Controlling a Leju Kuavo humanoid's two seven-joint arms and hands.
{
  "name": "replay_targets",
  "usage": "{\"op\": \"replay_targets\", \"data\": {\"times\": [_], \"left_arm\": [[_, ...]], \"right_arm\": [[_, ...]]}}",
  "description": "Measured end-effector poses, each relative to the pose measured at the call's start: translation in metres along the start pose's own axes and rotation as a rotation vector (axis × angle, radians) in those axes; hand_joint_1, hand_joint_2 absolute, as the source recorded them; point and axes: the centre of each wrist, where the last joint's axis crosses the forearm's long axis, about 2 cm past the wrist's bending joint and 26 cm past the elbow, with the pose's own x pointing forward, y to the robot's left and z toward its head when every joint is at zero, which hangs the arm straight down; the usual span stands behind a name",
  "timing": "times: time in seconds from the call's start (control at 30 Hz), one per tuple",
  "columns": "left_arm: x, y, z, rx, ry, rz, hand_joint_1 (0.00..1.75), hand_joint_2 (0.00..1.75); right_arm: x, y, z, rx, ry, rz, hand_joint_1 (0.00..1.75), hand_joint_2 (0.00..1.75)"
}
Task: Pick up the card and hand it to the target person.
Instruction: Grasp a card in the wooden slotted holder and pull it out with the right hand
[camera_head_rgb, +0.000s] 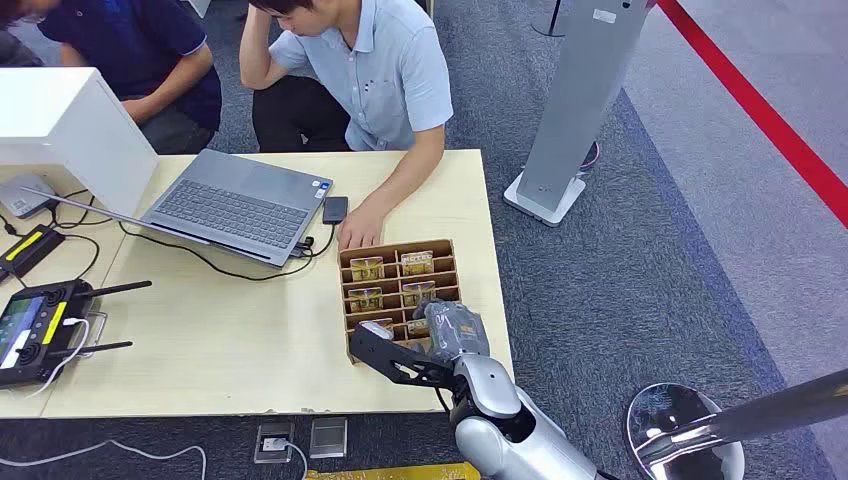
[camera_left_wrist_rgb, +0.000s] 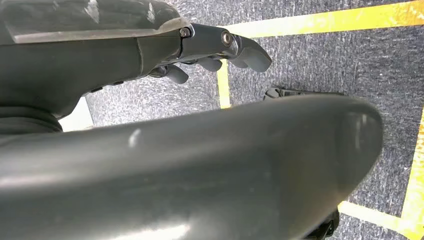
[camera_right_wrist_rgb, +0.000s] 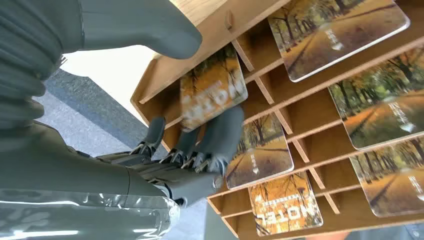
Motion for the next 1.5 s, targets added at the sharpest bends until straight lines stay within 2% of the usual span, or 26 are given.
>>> {"op": "replay_targets", "data": {"times": [0.17, 0.5, 0.67, 1.13, 1.3, 1.5], "left_arm": [[0.0, 0.0, 0.0, 0.0, 0.0, -0.003, 0.0, 0.0], [0.0, 0.0, 0.0, 0.0, 0.0, -0.004, 0.0, 0.0], [0.0, 0.0, 0.0, 0.0, 0.001, -0.004, 0.0, 0.0], [0.0, 0.0, 0.0, 0.02, -0.003, -0.013, 0.0, 0.0], [0.0, 0.0, 0.0, 0.013, -0.015, -0.013, 0.0, 0.0], [0.0, 0.0, 0.0, -0.002, -0.035, -0.025, 0.0, 0.0]], "right_arm": [[0.0, 0.001, 0.0, 0.0, 0.002, 0.007, 1.22, 1.75], [0.0, 0.002, 0.001, 0.005, 0.002, 0.014, 1.31, 1.75], [0.002, 0.002, 0.001, 0.005, 0.0, 0.015, 1.58, 1.75], [0.004, -0.003, 0.004, -0.048, -0.02, -0.067, 1.59, 1.75], [0.008, -0.017, 0.008, -0.202, -0.145, -0.107, 1.59, 1.75], [0.014, -0.043, 0.016, -0.409, -0.431, -0.008, 1.59, 1.75]]}}
